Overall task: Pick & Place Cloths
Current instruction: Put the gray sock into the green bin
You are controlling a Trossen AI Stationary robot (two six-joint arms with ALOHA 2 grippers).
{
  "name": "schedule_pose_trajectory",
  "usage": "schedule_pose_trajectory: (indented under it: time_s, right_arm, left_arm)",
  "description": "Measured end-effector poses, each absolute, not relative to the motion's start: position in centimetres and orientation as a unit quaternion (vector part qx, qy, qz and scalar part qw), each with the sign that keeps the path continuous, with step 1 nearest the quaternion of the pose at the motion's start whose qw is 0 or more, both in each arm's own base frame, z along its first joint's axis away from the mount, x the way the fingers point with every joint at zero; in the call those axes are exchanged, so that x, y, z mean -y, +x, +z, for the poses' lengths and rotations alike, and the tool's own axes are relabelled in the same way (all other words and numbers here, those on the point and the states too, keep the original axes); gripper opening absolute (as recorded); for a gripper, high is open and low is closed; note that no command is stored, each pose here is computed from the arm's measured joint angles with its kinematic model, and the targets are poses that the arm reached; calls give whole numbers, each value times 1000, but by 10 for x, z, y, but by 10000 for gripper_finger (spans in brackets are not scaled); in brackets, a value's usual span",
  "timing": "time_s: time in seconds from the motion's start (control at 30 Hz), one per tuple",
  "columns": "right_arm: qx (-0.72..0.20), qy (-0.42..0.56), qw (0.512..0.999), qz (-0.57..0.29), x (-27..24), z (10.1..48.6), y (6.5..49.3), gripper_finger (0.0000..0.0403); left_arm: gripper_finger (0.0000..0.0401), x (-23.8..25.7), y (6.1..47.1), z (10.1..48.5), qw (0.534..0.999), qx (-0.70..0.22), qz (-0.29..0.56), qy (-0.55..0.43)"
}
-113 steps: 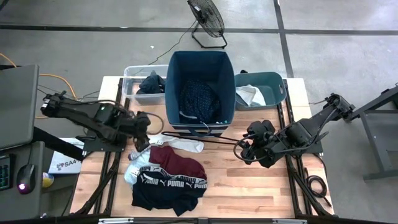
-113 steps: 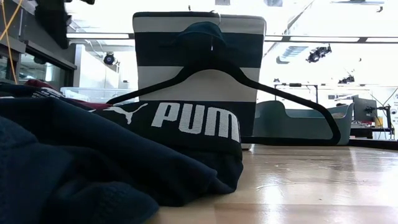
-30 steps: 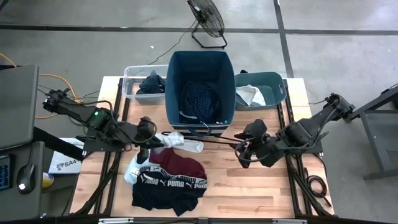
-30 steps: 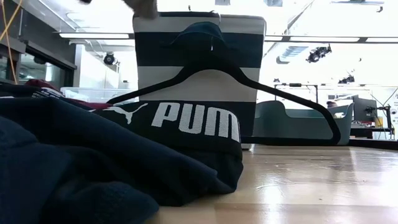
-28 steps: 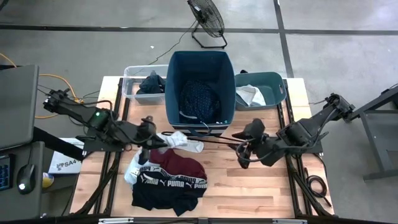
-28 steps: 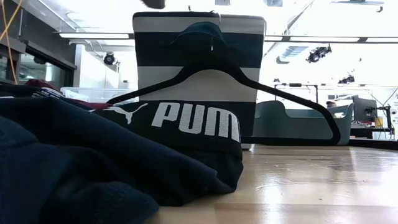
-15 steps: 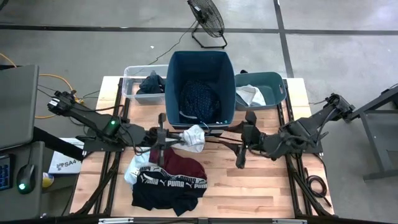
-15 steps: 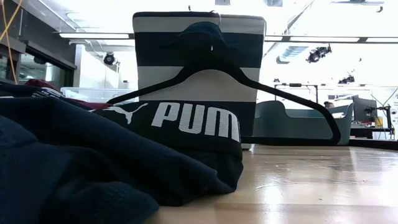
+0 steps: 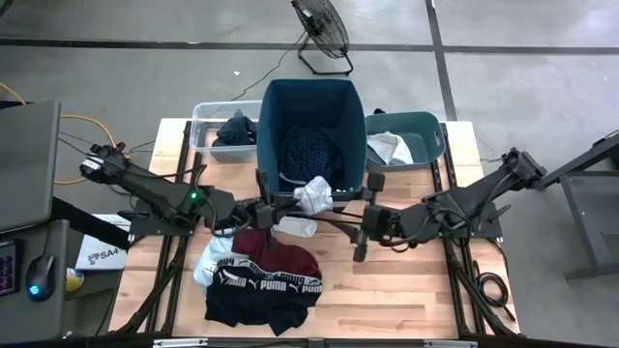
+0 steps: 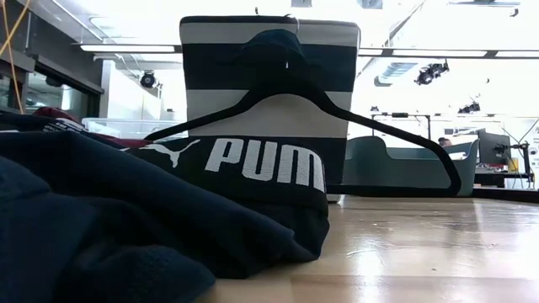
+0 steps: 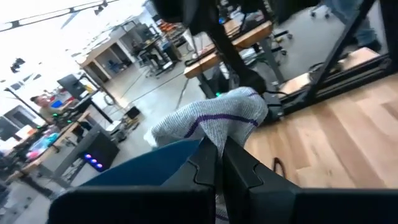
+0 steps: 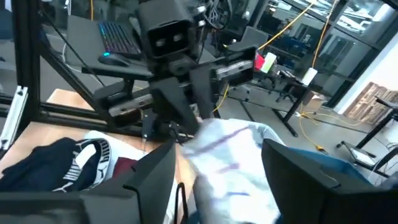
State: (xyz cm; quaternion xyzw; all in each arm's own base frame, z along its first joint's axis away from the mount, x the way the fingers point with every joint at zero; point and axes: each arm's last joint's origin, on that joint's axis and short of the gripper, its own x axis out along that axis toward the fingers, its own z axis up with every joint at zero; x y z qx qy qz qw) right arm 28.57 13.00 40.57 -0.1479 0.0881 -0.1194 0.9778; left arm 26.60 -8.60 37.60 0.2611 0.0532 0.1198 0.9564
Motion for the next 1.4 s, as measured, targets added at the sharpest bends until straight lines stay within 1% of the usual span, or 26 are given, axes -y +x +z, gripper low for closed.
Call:
schedule_pose_trajectory:
  time_s: [0.17, 0.27, 0.4, 0.53, 0.67, 0.97, 1.23, 1.4]
  right_arm:
    - [-60, -120, 983, -125, -129, 405, 299, 274]
    - [-39, -67, 987, -141, -124, 404, 308, 291]
    - [-23, 26, 985, -167, -110, 401, 319, 303]
    - [-26, 90, 984, -152, -100, 393, 331, 302]
    - [-31, 125, 982, -139, -96, 388, 337, 291]
    - [-55, 163, 972, -158, -92, 380, 338, 254]
    - [-61, 184, 967, -163, -91, 378, 337, 204]
    - [-57, 187, 967, -162, -91, 379, 337, 158]
  left_arm:
    - [1, 77, 269, 376, 954, -55, 126, 265]
    - [1, 77, 269, 376, 954, -55, 127, 265]
    - [1, 77, 269, 376, 954, -55, 125, 268]
    - [1, 77, 269, 376, 953, -56, 125, 269]
    - [1, 77, 269, 376, 953, -57, 129, 269]
    - [1, 77, 269, 376, 953, -57, 130, 269]
    - [1, 77, 269, 376, 953, -57, 130, 269]
    - [1, 77, 269, 376, 953, -58, 131, 269]
